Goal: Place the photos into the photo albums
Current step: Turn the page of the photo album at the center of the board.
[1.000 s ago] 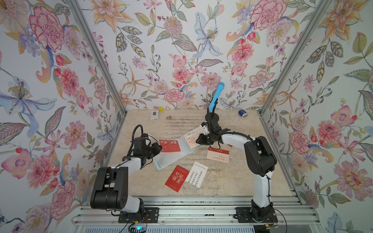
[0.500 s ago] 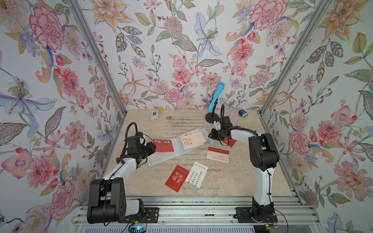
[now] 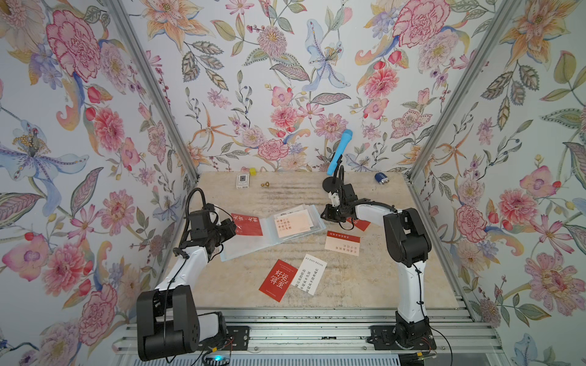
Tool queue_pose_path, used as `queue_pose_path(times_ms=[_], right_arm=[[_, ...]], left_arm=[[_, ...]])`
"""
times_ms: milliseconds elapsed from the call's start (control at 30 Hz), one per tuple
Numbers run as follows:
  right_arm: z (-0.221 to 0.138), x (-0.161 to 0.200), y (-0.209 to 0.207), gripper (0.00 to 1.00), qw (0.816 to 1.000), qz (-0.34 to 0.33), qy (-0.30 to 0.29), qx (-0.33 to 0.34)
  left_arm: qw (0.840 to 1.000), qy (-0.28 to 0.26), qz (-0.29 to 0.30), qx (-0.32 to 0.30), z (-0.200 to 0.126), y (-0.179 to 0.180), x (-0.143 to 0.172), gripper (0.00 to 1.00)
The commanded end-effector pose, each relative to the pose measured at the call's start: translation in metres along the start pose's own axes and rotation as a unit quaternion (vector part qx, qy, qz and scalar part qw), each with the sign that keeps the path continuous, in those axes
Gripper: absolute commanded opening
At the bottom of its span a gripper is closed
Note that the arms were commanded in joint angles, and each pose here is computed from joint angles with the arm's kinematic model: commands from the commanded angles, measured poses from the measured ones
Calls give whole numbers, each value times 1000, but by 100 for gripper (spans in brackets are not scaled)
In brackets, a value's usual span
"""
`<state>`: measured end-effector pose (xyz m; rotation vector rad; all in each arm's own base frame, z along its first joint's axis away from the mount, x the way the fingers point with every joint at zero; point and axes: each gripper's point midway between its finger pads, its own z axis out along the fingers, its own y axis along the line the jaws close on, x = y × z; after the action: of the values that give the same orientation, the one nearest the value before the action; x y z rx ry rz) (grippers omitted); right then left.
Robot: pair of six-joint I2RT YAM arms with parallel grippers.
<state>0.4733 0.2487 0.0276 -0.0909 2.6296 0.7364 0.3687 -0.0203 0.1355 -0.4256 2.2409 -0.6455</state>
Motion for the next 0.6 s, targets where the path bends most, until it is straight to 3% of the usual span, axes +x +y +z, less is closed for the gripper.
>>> queue_pose_path(times_ms=[0, 233, 567], right_arm=[[13, 30, -4, 27, 999, 15, 39, 3], [18, 49, 6, 27, 998, 20, 53, -14], [17, 55, 12, 27, 998, 19, 55, -19]], left_arm=[[999, -33, 6, 23, 0, -18, -29, 0], [999, -20, 17, 41, 14, -39, -30, 0], [996, -7, 29, 80, 31, -83, -23, 11]])
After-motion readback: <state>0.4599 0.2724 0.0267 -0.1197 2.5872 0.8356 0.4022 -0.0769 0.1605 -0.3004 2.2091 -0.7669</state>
